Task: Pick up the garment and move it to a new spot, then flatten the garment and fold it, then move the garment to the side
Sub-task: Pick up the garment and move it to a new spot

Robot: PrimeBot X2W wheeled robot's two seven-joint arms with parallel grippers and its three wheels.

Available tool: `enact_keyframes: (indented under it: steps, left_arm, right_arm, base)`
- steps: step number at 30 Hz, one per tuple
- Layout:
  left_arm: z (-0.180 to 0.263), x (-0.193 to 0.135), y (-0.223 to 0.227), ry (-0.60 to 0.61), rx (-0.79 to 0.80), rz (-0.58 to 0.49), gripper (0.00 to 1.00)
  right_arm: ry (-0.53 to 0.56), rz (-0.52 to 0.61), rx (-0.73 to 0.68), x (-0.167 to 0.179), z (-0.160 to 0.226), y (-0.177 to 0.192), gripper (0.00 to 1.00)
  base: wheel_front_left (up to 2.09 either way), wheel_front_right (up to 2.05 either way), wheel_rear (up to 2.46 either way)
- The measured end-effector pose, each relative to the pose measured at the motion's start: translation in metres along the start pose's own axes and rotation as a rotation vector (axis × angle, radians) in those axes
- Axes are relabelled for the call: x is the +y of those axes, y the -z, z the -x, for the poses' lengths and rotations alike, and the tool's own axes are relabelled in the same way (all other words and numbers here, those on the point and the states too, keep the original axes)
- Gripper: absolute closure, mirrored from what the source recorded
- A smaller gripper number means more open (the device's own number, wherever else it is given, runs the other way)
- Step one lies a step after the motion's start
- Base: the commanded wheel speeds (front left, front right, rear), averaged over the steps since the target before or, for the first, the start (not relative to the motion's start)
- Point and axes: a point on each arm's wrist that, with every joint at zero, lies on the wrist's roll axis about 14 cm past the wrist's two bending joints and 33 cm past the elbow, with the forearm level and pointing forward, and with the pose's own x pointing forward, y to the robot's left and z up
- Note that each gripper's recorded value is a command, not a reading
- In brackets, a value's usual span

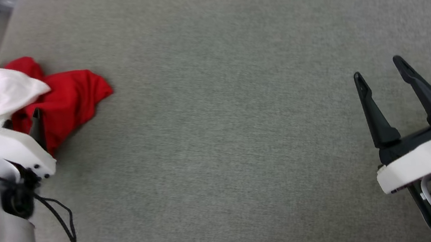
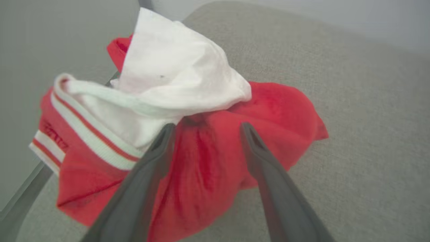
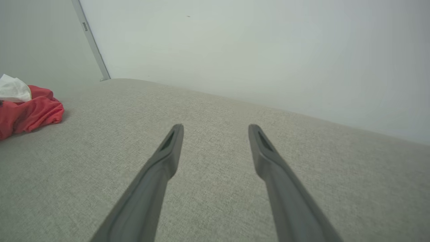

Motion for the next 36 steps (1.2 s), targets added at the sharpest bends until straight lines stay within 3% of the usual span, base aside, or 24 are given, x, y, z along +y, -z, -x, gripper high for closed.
enact_keyframes:
  steps: [13, 14, 15, 16, 22, 28, 36]
  left_arm:
    - [-0.041, -0.006, 0.061, 0.006, 0.427, 0.047, 0.0]
    - [-0.041, -0.005, 0.063, 0.003, 0.446, 0.054, 0.53]
    - [-0.042, -0.005, 0.063, 0.002, 0.456, 0.055, 0.91]
    - [-0.042, -0.005, 0.063, 0.003, 0.458, 0.055, 1.0]
    - [-0.039, 0.003, 0.045, -0.015, 0.341, 0.019, 1.0]
    - [-0.029, 0.008, -0.013, -0.033, 0.04, 0.002, 1.0]
    - [0.01, -0.022, -0.067, 0.039, -0.297, -0.03, 1.0]
  right_arm:
    - [0.065, -0.019, 0.06, -0.03, -0.006, 0.037, 0.0]
    - [0.069, -0.019, 0.063, -0.032, -0.006, 0.038, 0.0]
    - [0.071, -0.018, 0.064, -0.032, -0.005, 0.039, 0.0]
    - [0.073, -0.017, 0.064, -0.033, -0.005, 0.038, 0.0]
    - [0.076, -0.012, 0.031, -0.033, -0.005, 0.025, 0.0]
    - [0.083, -0.015, -0.021, -0.031, 0.005, 0.003, 0.0]
    - [0.104, -0.032, -0.06, -0.026, 0.036, -0.021, 0.0]
  base:
    - [0.0, 0.0, 0.0]
    - [0.0, 0.0, 0.0]
    - [0.0, 0.0, 0.0]
    - [0.0, 0.0, 0.0]
    - [0.0, 0.0, 0.0]
    - [0.0, 0.0, 0.0]
    - [0.0, 0.0, 0.0]
